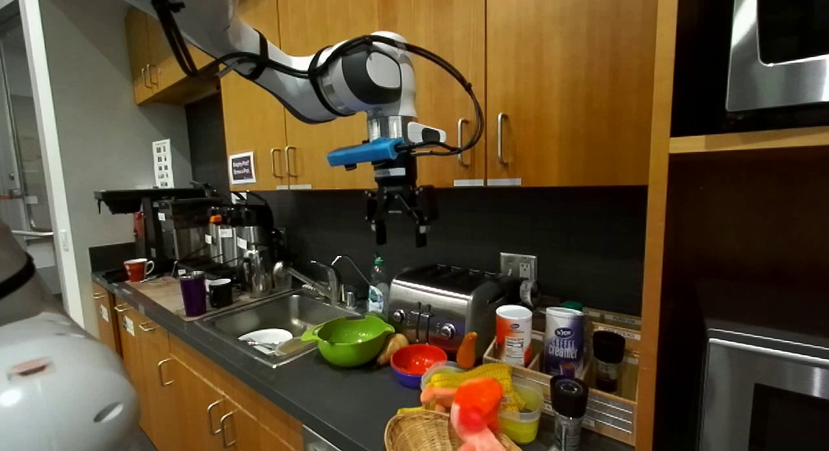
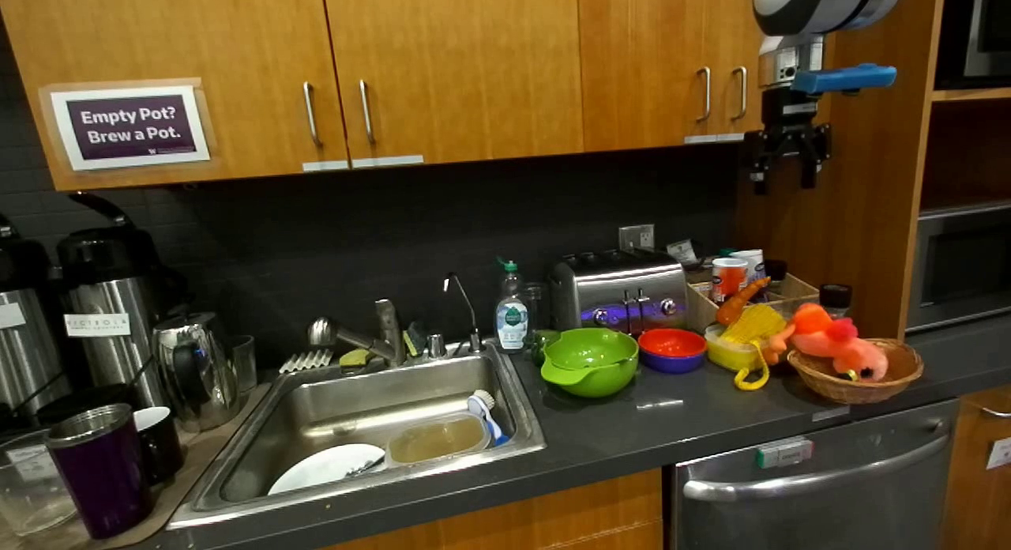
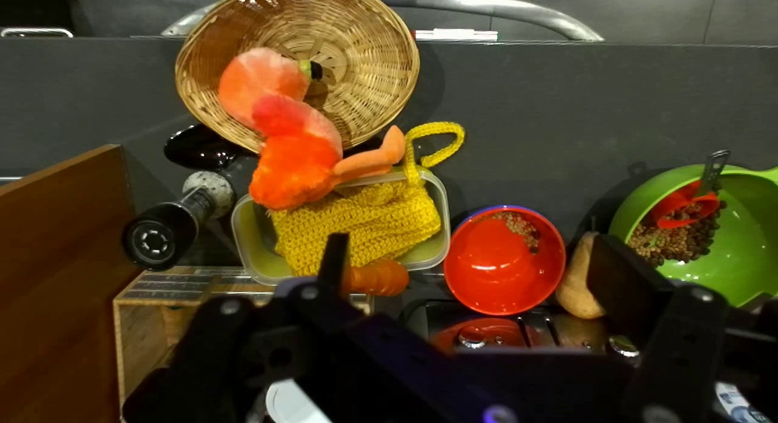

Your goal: Remove the measuring cup from the green bowl and put the contents in the cup into the orange bowl.

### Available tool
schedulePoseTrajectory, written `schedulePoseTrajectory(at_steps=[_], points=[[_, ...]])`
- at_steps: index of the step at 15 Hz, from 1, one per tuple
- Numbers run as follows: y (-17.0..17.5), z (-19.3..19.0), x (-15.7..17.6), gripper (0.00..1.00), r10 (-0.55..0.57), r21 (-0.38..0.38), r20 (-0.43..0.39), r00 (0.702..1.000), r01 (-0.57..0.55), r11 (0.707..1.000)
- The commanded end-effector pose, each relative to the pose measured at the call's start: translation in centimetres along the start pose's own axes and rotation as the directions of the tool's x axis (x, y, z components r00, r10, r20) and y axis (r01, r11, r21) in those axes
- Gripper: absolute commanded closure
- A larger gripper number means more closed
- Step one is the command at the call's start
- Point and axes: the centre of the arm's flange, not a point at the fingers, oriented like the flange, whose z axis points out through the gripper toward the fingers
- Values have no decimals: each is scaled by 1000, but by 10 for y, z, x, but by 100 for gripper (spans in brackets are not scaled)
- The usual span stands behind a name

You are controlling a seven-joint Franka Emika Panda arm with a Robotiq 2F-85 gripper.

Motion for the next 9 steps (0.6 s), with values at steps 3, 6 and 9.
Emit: schedulePoseTrajectory(at_steps=[3,6,9], points=[[-3,3,-1,0,-14,0,7,1000,14,1000],[-12,12,-7,0,-57,-19,2,998,57,998],[-24,27,-13,0,-98,-7,-27,995,97,995]])
